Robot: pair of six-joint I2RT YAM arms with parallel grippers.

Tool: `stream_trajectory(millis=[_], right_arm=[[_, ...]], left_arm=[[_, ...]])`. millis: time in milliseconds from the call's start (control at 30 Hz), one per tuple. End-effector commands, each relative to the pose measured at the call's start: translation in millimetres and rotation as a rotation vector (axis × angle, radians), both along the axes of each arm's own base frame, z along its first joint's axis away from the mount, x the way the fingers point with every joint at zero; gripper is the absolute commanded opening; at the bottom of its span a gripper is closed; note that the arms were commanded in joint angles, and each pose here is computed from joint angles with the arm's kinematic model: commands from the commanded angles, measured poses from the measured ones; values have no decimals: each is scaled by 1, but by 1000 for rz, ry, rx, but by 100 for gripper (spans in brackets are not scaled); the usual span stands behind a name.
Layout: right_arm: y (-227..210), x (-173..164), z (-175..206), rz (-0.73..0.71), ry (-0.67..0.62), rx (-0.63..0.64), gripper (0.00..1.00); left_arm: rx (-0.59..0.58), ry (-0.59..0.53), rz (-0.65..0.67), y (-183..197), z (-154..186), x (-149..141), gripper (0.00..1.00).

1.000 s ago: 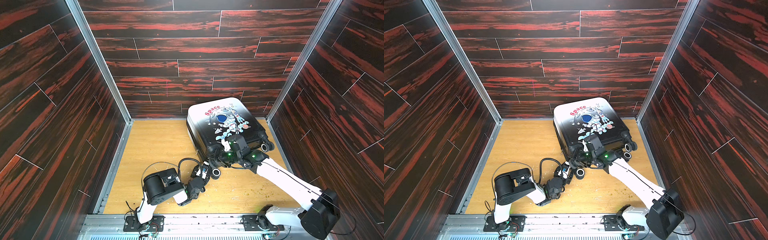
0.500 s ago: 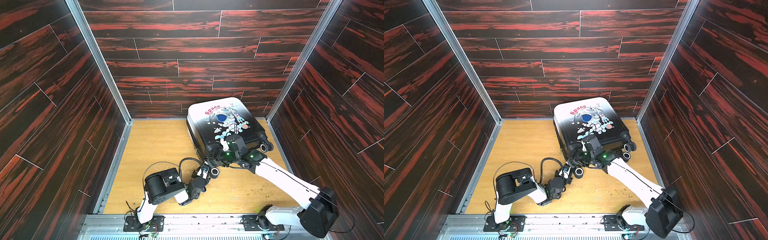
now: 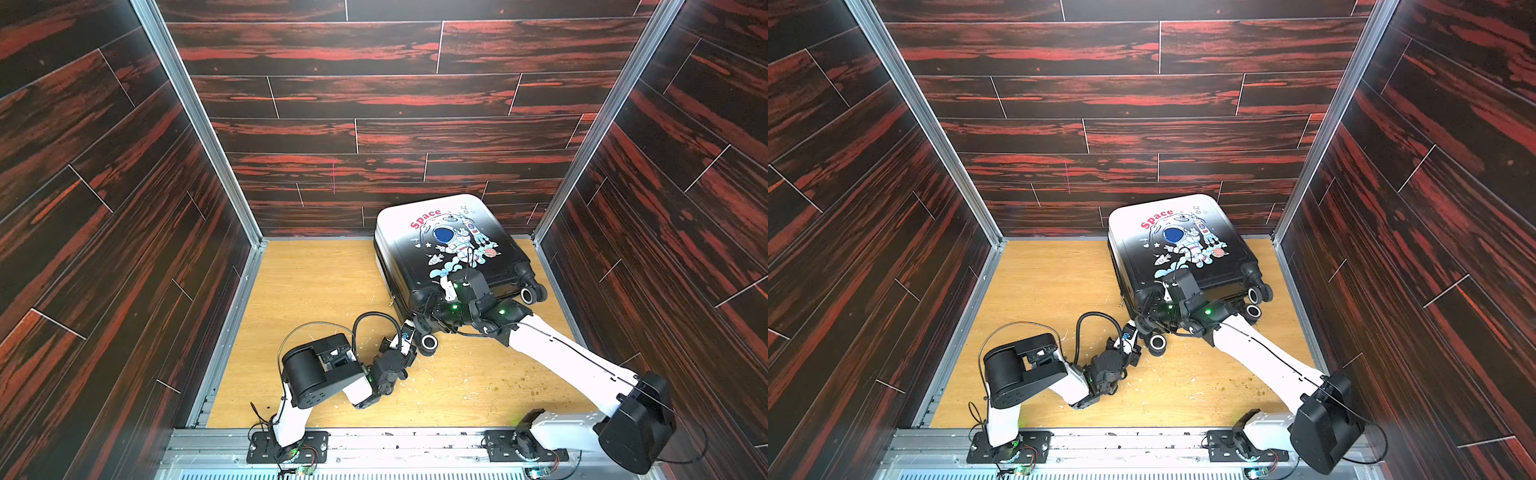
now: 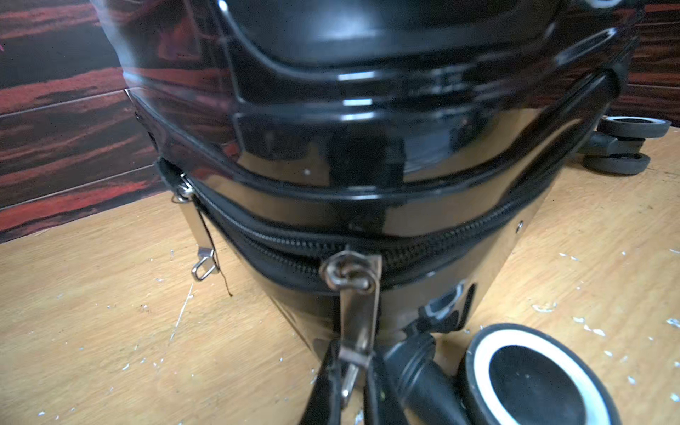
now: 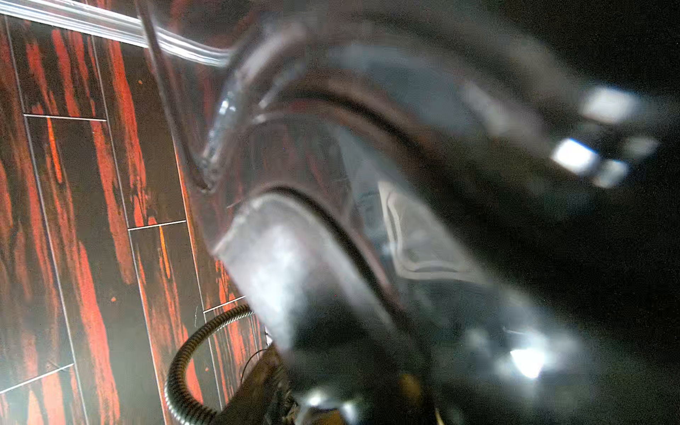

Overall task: Open the suitcase zippers
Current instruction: Unzip the zipper on the suitcase.

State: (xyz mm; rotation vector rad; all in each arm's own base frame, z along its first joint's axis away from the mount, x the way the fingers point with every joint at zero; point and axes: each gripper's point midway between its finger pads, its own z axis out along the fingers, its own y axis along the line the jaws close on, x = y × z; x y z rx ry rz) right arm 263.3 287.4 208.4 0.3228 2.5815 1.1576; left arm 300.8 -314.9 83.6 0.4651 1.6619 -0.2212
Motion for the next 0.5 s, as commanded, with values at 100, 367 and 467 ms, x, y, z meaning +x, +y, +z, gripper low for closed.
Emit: stream_trajectory(millis=[100, 367, 467], right_arm=[[34, -25, 42, 205, -94, 104, 16], [42, -16, 48, 220, -100, 111, 17], [49, -12, 51, 234, -96, 116, 17]], left_arm=[[-146, -71, -3, 5, 50, 2, 0], [-30, -119, -117, -19, 49, -29, 0], [16, -132, -124, -24, 44, -34, 0]])
